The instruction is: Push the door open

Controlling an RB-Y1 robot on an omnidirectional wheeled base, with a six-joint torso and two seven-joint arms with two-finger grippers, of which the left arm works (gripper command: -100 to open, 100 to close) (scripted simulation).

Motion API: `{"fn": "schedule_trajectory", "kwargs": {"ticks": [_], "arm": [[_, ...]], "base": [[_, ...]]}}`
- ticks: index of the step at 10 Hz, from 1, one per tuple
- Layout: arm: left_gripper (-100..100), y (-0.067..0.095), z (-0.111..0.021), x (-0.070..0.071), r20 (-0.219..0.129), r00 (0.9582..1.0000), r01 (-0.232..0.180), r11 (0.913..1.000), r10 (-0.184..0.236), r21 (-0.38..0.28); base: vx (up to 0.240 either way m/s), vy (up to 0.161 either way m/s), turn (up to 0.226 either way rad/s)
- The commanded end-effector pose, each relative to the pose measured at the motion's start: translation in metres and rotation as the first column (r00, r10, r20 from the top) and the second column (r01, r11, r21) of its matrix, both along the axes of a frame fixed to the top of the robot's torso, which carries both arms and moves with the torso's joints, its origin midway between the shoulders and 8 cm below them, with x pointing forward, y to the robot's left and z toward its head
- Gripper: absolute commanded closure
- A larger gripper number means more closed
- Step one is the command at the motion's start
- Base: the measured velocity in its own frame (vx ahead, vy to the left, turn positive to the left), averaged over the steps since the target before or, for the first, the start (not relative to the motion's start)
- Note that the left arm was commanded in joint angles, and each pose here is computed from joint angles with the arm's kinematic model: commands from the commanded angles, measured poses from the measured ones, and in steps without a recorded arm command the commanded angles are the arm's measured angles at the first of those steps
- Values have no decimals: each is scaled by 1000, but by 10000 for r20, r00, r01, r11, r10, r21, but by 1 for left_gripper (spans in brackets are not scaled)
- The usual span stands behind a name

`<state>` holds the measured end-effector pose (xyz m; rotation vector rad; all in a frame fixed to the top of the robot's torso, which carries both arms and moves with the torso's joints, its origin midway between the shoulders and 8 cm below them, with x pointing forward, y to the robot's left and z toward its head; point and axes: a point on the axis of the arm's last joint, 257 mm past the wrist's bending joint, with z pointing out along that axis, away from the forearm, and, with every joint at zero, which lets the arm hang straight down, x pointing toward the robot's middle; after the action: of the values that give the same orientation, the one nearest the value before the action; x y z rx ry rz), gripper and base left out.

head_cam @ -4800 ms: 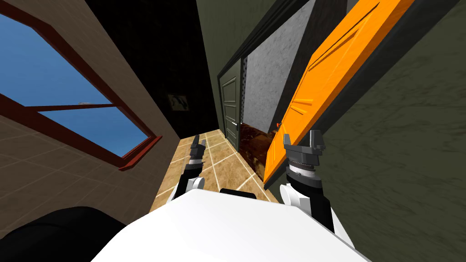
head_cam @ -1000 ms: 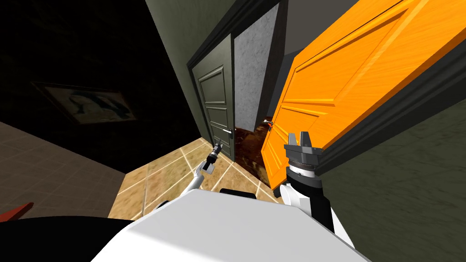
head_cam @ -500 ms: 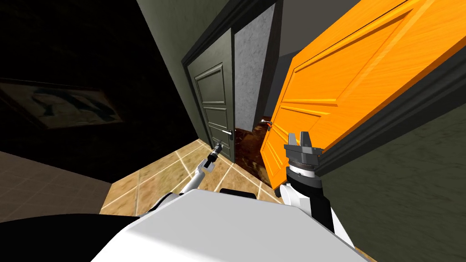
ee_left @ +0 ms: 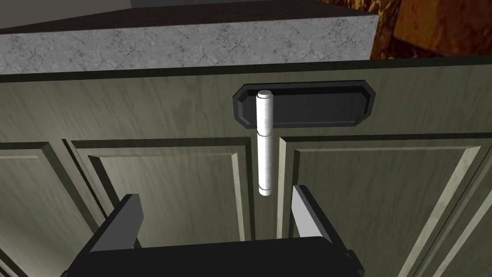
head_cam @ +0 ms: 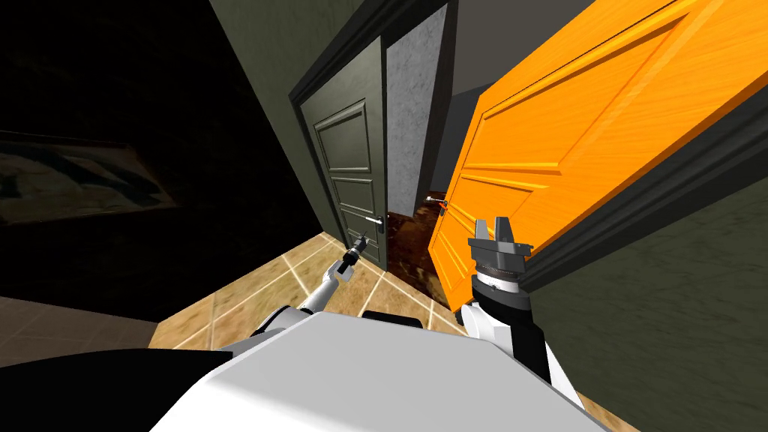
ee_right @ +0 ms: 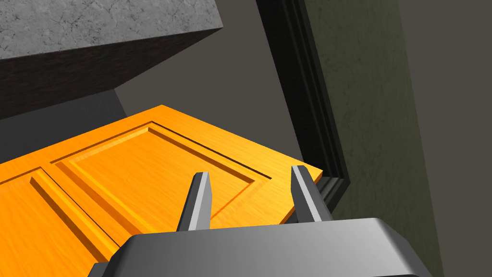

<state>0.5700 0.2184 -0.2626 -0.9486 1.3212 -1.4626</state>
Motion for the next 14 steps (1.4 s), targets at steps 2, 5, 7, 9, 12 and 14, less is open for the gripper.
{"fn": "schedule_trajectory", "kwargs": {"ticks": [2, 5, 7, 9, 12, 14], "arm": [[-100, 1, -7, 7, -274, 9996, 107, 9999, -107, 2], [-100, 3, -14, 14, -548, 9983, 201, 9998, -200, 16], [-100, 4, -18, 18, -710, 9972, 250, 9997, -248, 21], [-100, 7, -22, 23, -930, 9952, 307, 9995, -303, 26], [-100, 10, -28, 28, -1198, 9922, 363, 9993, -358, 26], [-100, 10, -28, 29, -1212, 9920, 361, 9993, -355, 30]], "base": [[57, 97, -89], [41, 87, -84], [41, 84, -67], [56, 104, -105], [57, 94, -70], [23, 56, -35]]}}
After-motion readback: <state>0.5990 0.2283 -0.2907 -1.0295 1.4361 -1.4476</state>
